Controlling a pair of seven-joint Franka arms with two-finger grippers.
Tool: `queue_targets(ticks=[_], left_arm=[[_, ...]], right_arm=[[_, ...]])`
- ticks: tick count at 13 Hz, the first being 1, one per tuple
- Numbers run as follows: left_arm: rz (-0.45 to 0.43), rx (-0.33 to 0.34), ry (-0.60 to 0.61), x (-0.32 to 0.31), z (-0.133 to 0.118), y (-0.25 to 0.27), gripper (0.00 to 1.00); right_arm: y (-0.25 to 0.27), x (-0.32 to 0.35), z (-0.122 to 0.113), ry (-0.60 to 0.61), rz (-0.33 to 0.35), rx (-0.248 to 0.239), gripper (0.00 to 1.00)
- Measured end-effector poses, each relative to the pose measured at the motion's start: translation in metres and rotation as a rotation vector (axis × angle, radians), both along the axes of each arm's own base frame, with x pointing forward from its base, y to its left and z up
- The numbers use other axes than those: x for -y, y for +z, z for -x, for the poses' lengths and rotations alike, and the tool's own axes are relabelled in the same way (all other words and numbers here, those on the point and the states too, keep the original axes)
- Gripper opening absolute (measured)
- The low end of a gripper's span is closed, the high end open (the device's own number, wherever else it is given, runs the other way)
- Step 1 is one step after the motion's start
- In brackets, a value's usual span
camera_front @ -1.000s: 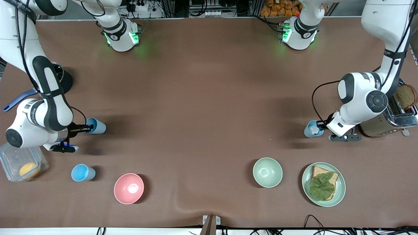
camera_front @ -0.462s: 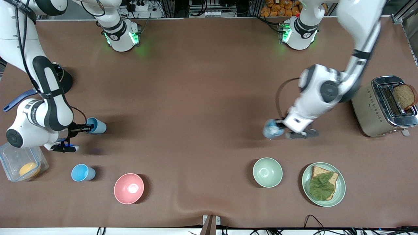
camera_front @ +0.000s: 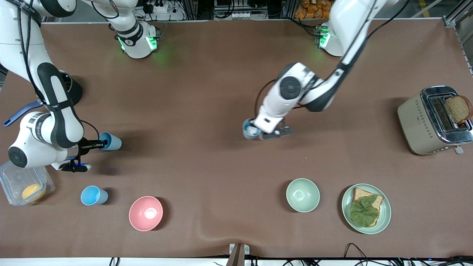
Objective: Stack blue cups with both arms
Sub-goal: 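Carry the held cup with the left gripper to the table center and set it down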
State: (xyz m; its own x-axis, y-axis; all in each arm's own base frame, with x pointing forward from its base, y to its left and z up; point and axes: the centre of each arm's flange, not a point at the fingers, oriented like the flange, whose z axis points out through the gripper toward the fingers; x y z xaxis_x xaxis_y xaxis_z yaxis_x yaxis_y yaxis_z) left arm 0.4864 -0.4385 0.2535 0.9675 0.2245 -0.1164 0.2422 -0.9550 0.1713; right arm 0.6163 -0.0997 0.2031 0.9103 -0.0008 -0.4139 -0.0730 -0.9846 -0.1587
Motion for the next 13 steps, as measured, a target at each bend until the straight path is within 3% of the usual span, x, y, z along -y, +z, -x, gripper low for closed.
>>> queue_targets(ticks=[2,6,9,13], left_arm=[[0.004,-0.023,0.003,0.03,0.01,-0.018,0.03],[-0.031,0.016,0.023,0.058,0.024,-0.017,0.03],[-0.038,0.022,0.025,0.062,0.025,-0.021,0.29],[-0.049,0.064,0.066,0.047,-0.011,0.044,0.73]], right_arm=[[0.013,-0.009,-0.002,0.001,-0.001,0.002,0.05],[0.02,-0.024,-0.003,-0.009,0.004,-0.007,0.05],[0.02,-0.025,-0.002,-0.02,-0.006,-0.009,0.05],[0.024,-0.036,-0.003,-0.053,-0.007,-0.018,0.05]])
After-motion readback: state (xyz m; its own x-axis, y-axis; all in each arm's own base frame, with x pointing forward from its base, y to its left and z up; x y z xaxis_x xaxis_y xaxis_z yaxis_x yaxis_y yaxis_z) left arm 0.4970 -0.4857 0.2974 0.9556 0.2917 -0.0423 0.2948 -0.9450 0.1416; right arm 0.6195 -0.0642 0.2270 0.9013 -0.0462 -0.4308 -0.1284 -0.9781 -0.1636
